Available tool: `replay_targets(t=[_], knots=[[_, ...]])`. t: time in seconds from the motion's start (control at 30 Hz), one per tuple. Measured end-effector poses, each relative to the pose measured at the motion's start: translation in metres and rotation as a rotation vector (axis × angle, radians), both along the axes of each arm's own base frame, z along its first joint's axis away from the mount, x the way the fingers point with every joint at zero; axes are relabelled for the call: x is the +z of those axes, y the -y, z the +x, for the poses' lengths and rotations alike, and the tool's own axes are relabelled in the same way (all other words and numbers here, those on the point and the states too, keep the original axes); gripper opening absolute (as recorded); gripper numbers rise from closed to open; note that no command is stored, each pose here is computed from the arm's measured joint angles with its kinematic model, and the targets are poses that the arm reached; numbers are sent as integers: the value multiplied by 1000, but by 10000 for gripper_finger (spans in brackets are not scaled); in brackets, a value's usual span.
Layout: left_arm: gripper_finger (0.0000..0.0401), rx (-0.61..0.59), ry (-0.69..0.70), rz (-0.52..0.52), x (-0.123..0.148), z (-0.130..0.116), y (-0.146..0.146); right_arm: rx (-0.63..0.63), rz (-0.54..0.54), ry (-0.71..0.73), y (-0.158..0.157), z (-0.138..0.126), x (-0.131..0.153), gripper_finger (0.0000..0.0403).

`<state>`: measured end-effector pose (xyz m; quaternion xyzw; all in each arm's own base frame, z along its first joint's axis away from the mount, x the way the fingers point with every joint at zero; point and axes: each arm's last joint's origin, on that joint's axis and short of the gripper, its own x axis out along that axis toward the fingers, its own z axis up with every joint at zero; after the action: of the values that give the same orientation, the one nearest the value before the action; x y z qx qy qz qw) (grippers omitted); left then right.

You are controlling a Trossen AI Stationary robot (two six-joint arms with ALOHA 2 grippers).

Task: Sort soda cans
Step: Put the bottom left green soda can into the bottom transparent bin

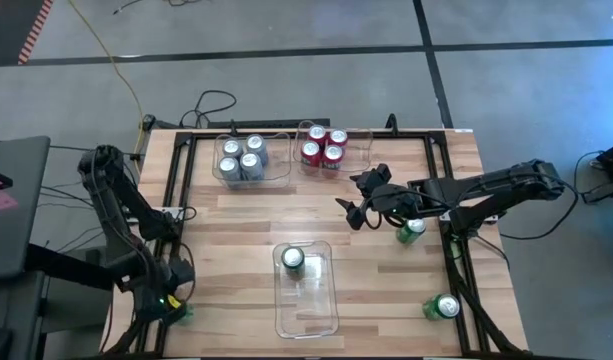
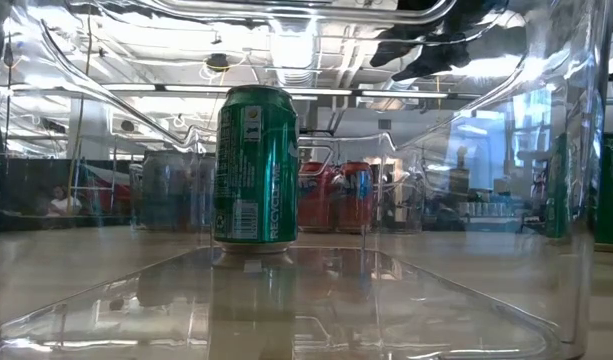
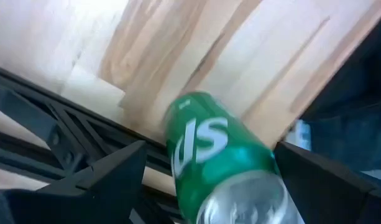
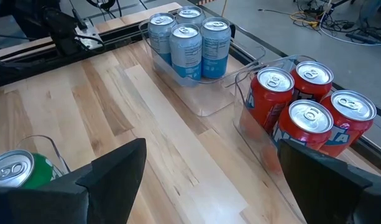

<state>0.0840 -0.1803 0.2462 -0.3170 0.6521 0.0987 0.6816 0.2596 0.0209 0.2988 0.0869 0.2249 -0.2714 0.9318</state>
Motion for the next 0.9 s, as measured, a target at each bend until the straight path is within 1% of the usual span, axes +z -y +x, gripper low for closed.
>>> replay_targets(t=[0.07,0.2,0.33,0.43,0.5,0.6,0.67,0.9], knots=[[349,-31,-8,28,-6,2,4,0,0,-1,0,0,0,380],[349,-81,-29,34,-14,5,13,0,0,-1,0,0,0,380],[349,-105,-60,-18,-16,7,21,-1,3,3,0,0,0,380],[349,-100,-52,-68,-16,9,26,-8,12,9,0,0,0,380],[349,-101,-45,-83,-16,10,28,-9,14,10,0,0,0,380],[349,-103,-50,-74,-19,11,31,-9,14,10,0,0,0,380],[349,-127,-59,-60,-24,12,33,-9,14,9,0,0,0,380],[349,-223,-164,-32,-44,14,45,-8,13,5,0,0,0,380]])
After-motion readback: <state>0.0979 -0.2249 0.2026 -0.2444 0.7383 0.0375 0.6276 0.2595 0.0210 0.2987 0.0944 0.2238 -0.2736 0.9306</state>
